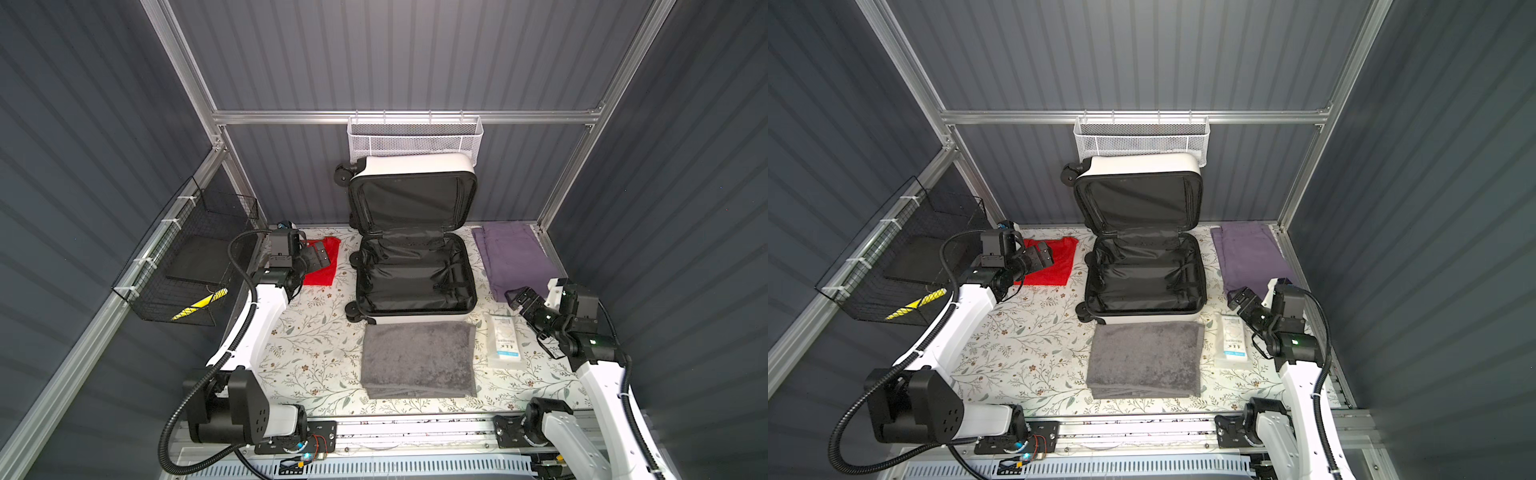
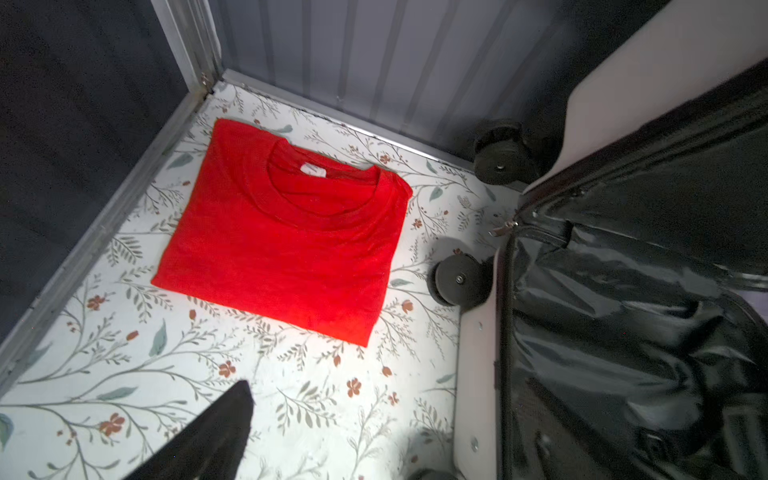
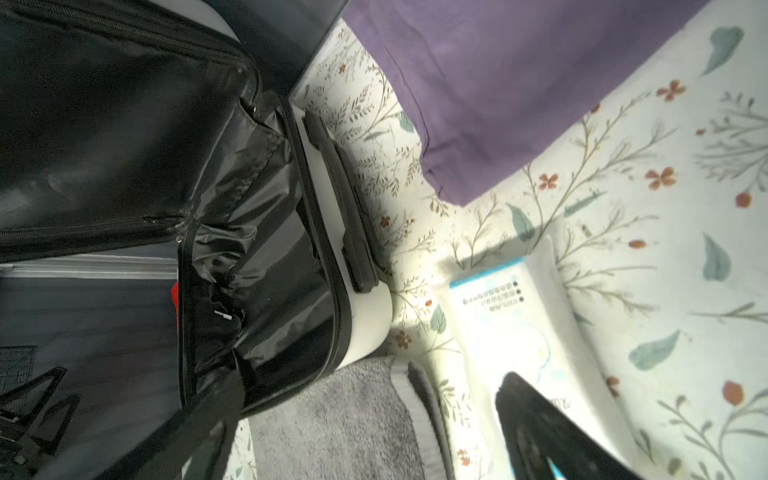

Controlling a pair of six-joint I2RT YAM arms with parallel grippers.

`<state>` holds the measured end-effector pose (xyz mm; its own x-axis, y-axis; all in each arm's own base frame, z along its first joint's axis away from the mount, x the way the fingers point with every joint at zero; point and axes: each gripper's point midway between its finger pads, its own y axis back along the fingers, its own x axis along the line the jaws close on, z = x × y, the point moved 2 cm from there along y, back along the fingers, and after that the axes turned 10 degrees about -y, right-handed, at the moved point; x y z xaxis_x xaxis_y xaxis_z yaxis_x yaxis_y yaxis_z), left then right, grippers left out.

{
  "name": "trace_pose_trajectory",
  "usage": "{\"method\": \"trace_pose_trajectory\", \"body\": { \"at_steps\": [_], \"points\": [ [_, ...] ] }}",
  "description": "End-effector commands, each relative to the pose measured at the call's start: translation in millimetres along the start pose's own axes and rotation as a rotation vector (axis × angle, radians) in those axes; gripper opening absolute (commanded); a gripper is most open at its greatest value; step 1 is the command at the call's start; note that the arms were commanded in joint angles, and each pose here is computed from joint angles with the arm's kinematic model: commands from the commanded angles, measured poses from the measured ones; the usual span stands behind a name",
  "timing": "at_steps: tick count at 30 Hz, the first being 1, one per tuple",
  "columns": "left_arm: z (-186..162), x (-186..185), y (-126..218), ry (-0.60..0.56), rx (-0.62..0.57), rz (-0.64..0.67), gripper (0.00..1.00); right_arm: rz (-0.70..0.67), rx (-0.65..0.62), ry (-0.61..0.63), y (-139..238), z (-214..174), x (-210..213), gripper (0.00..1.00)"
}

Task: Pack the luggage
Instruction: 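Move both grippers down to opposite edges of the grey towel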

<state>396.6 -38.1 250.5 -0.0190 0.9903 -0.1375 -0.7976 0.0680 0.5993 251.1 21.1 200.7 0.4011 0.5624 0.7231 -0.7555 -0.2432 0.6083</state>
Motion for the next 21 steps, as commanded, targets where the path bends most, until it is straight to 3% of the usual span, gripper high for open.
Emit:
{"method": "trace_pose_trajectory", "body": {
  "at_steps": [1, 6, 16, 21],
  "points": [
    [-17, -32, 22, 0.023, 0.083, -0.115, 1.0, -0.052, 0.125, -0.064, 2, -31, -19, 0.96],
    [-42, -60, 37, 0.011, 0.137, -0.204, 1.0, -0.067, 0.207, -0.05, -3, -56, -34, 0.94],
    [-109, -73, 65, 0.038, 0.288, -0.378, 1.0, -0.074, 0.355, 0.08, -10, -108, -40, 0.89],
    [-144, -70, 73, 0.049, 0.352, -0.4, 1.0, -0.108, 0.378, 0.13, -15, -123, -46, 0.88]
  ]
}}
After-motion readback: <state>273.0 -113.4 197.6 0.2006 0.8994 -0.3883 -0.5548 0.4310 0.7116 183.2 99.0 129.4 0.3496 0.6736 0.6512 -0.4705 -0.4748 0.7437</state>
